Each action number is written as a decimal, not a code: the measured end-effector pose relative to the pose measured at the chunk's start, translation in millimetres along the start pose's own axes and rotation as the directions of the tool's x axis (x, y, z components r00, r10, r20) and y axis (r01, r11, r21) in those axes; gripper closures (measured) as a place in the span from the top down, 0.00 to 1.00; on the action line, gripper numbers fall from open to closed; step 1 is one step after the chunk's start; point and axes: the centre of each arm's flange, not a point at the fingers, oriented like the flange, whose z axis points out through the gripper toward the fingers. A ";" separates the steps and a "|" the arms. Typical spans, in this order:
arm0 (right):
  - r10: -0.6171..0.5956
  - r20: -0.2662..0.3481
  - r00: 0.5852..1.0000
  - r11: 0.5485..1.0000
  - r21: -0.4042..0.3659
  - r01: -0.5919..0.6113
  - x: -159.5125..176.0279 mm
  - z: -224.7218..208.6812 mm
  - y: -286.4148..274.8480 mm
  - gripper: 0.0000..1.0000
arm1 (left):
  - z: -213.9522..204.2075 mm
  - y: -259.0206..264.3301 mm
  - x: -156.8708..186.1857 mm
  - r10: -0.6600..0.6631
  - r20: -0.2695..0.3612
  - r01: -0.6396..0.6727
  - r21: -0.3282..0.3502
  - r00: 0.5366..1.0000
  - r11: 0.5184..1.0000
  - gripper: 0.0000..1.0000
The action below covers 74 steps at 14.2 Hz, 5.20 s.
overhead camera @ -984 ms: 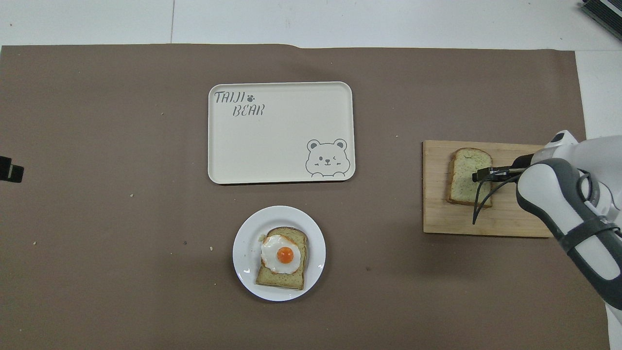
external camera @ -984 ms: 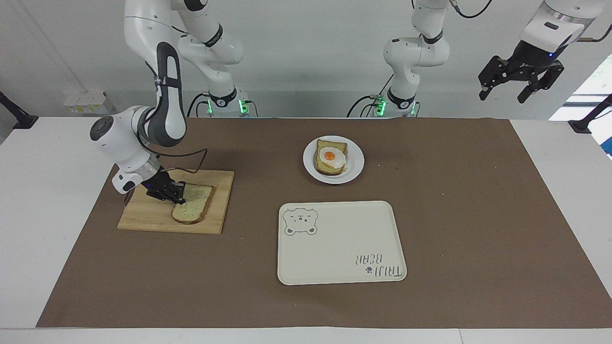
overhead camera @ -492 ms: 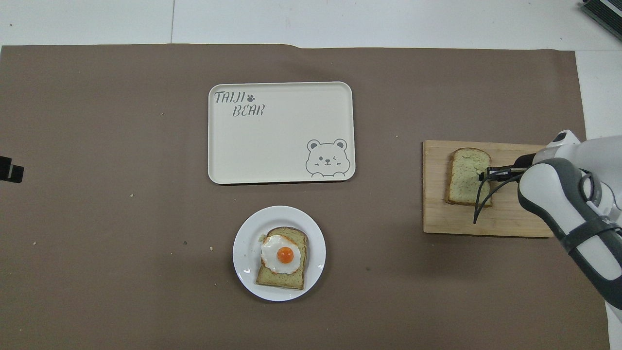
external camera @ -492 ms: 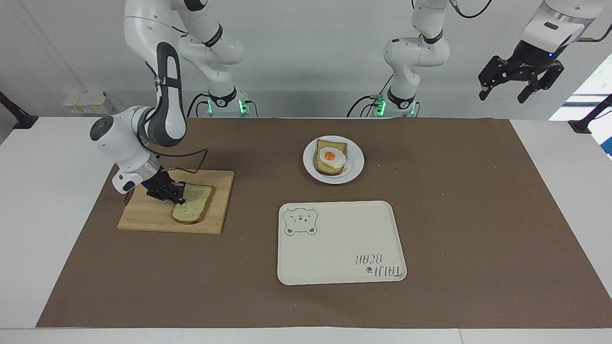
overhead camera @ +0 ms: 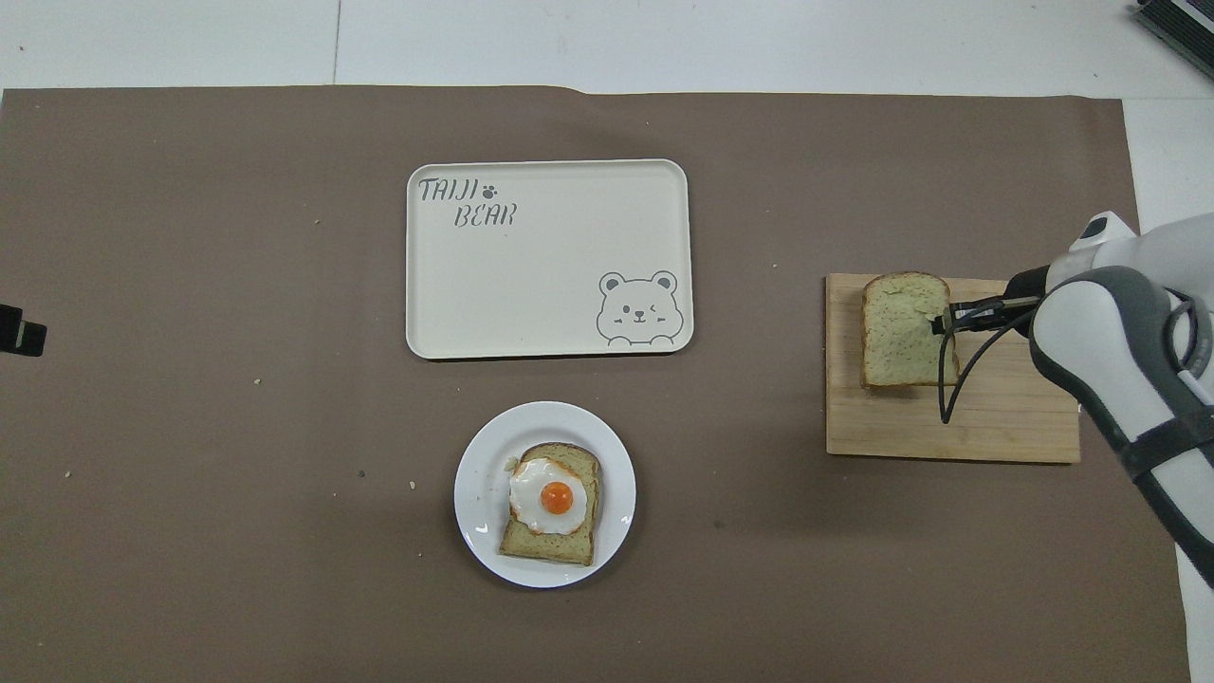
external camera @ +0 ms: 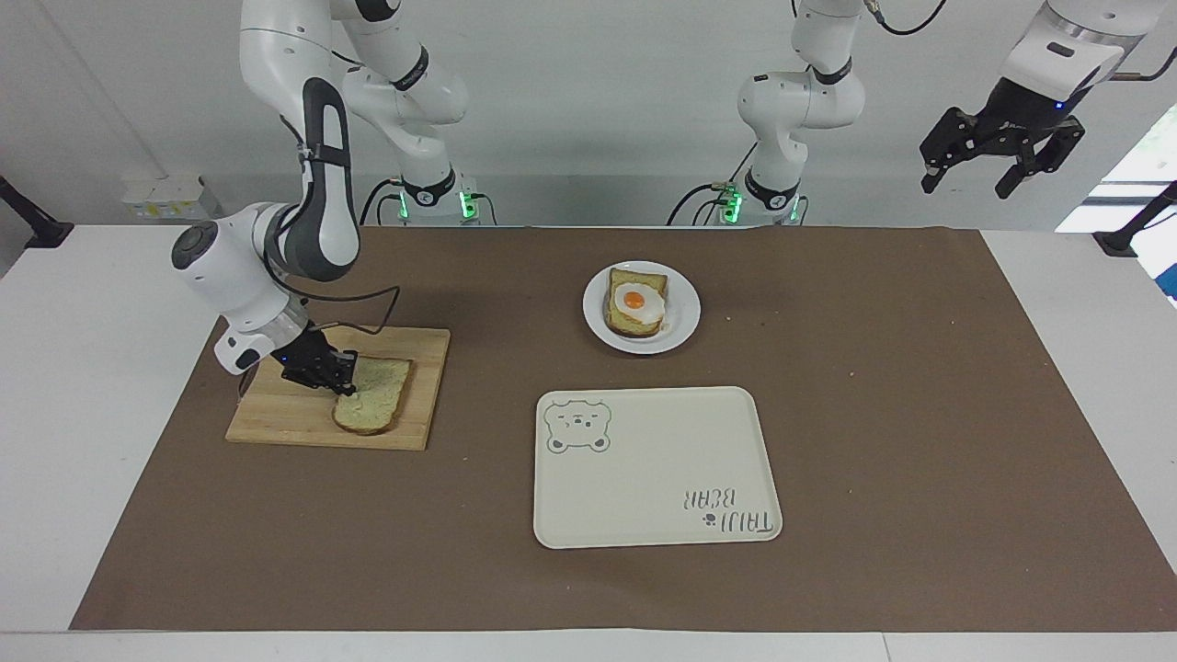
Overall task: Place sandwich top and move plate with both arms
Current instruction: 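Close the right gripper on the bread slice's edge, then lift the bread slice with the right gripper toward the white plate, then lay the bread slice onto the egg toast and open the right gripper, then withdraw the right gripper back beside the wooden board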
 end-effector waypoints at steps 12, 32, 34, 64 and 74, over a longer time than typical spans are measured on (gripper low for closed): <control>-0.090 0.168 0.982 0.995 0.060 0.081 -10.2 -30.9 -168.8 0.09 | 0.0 0.0 0.0 0.000 0.000 0.000 0.000 1.000 1.000 1.00; 0.102 0.153 0.983 0.991 0.074 -0.114 -86.6 121.1 -467.5 0.09 | 0.5 4.1 -0.1 0.006 0.003 -0.006 -0.001 1.000 1.000 1.00; 0.105 0.188 0.977 0.992 0.044 -0.116 -98.2 139.8 -454.6 0.09 | 1.1 4.8 0.0 0.007 0.005 -0.007 -0.001 1.000 1.000 1.00; 0.059 0.056 0.997 0.988 -0.143 -0.050 -54.9 -28.3 -352.8 1.00 | 3.4 9.8 -3.3 0.014 0.012 -0.014 -0.002 1.000 1.000 1.00; 0.211 -0.068 0.975 0.951 -0.218 -0.221 -54.9 -161.3 -184.5 1.00 | 3.4 9.0 -3.5 0.013 0.013 -0.013 -0.003 1.000 1.000 1.00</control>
